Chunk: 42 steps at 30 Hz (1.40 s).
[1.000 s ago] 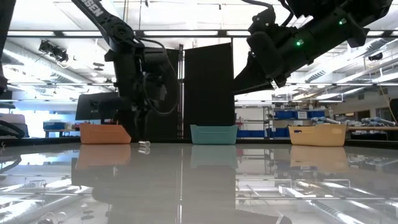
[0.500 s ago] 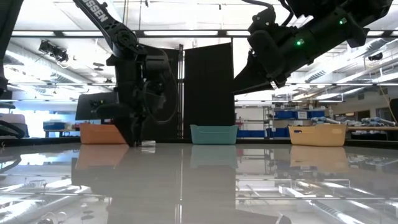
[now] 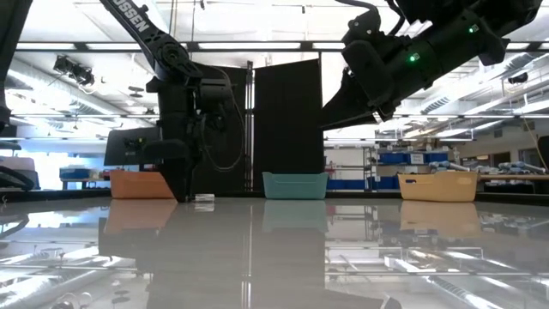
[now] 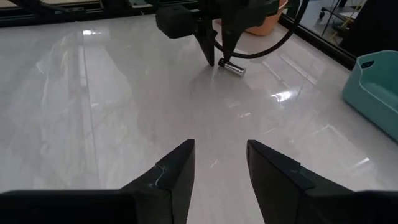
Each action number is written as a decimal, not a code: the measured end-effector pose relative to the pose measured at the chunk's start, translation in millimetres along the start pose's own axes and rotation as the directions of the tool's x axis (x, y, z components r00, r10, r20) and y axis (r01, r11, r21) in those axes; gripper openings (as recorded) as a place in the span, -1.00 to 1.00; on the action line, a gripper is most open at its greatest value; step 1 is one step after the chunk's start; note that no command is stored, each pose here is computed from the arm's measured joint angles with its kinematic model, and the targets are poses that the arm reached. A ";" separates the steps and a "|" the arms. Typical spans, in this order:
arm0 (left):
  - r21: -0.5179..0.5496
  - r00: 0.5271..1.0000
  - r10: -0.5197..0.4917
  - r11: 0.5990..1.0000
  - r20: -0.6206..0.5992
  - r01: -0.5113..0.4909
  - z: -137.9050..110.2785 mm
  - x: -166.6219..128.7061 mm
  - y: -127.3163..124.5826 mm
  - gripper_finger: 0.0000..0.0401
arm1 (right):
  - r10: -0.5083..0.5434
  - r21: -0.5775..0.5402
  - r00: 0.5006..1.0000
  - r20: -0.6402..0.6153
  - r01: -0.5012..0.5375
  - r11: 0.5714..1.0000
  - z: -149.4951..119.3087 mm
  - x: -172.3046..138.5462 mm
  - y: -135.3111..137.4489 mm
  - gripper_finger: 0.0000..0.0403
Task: Sort batteries
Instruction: Put the silver battery into the yellow bin
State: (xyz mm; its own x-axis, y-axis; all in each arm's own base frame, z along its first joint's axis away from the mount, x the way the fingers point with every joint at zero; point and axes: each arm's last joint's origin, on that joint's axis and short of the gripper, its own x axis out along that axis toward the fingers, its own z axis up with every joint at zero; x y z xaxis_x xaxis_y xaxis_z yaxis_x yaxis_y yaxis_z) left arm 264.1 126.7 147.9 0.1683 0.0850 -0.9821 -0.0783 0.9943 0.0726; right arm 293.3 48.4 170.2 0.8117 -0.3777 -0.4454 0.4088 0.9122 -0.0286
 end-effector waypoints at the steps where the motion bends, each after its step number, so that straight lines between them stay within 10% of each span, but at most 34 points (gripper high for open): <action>1: -0.014 1.000 -0.008 1.000 0.004 0.008 0.2 0.1 -0.2 -0.22 | 0.000 0.000 1.000 0.000 0.000 1.000 0.1 0.0 0.0 -0.22; 27: -0.226 0.996 -0.029 0.973 0.082 0.047 5.0 0.6 4.0 -0.23 | 0.001 0.001 1.000 0.001 -0.001 1.000 0.1 0.0 0.1 -0.25; 42: -0.227 0.996 -0.006 0.973 0.087 0.026 6.3 0.0 4.9 -0.77 | 0.001 0.001 1.000 0.001 -0.001 1.000 0.1 0.0 0.1 -0.26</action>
State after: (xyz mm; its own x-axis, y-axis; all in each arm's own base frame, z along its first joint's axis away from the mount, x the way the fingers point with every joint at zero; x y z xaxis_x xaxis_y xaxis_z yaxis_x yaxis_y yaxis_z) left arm 269.9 132.0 149.3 0.2534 0.0840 -0.9637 -0.2951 0.9554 0.0056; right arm 293.3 48.4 170.3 0.8126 -0.3771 -0.4443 0.4083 0.9124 -0.0277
